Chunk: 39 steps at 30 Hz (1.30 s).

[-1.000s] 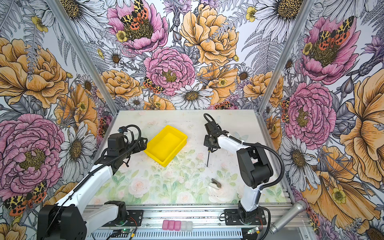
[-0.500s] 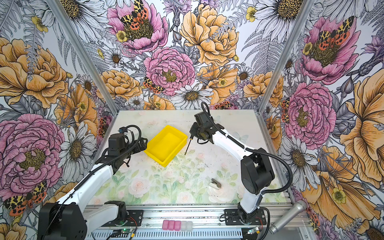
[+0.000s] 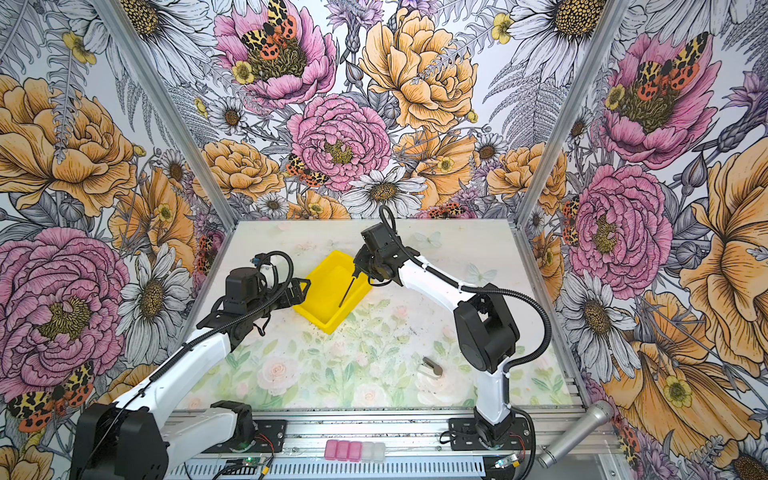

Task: Put the screwdriver in the bin
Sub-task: 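Lift the screwdriver and carry it with the right gripper over the yellow bin, then lower the screwdriver into the yellow bin and open the right gripper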

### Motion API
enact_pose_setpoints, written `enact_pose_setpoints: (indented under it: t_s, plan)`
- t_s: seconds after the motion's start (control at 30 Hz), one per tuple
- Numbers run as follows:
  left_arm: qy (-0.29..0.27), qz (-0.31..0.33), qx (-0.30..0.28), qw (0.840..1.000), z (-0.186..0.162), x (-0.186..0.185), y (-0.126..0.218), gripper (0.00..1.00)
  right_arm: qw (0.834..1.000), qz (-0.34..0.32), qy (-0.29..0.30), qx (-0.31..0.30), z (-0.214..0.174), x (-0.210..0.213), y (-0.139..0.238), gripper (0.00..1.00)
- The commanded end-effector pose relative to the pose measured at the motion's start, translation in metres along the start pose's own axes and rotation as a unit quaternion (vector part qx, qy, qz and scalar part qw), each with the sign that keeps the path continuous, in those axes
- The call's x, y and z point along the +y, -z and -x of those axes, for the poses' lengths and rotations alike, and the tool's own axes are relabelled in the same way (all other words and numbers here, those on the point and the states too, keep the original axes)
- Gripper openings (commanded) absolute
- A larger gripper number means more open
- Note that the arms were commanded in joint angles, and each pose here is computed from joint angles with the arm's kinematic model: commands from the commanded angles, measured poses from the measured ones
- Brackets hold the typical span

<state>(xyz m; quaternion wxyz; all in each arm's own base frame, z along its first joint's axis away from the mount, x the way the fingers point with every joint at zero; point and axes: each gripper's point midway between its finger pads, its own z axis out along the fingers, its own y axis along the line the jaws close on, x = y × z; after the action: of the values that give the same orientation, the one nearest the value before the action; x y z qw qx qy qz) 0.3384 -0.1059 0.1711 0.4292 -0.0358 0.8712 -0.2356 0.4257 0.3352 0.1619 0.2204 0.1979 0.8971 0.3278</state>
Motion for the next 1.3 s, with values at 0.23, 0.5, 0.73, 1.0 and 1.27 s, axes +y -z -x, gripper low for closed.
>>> enact_pose_setpoints:
  t_s: [0.23, 0.5, 0.73, 1.0, 1.27]
  plan:
    - [-0.021, -0.076, 0.001, 0.997, -0.002, -0.043, 0.026, 0.99, 0.999, 0.049, -0.021, 0.007, -0.006, 0.045, -0.022, 0.04]
    - [-0.013, -0.084, -0.010, 0.996, -0.003, -0.050, 0.047, 0.99, 0.999, 0.044, -0.025, 0.010, -0.013, 0.046, -0.045, 0.05]
    - [-0.008, -0.074, -0.025, 0.997, -0.003, -0.048, 0.061, 0.99, 0.999, 0.033, -0.028, 0.005, -0.011, 0.042, -0.067, 0.06]
    - [-0.010, -0.062, -0.035, 0.997, -0.005, -0.043, 0.067, 0.99, 0.999, 0.021, -0.028, 0.006, -0.014, 0.033, -0.083, 0.08]
    - [-0.010, -0.064, -0.029, 0.997, -0.006, -0.043, 0.063, 0.99, 0.999, 0.015, -0.028, 0.010, -0.017, 0.028, -0.090, 0.10]
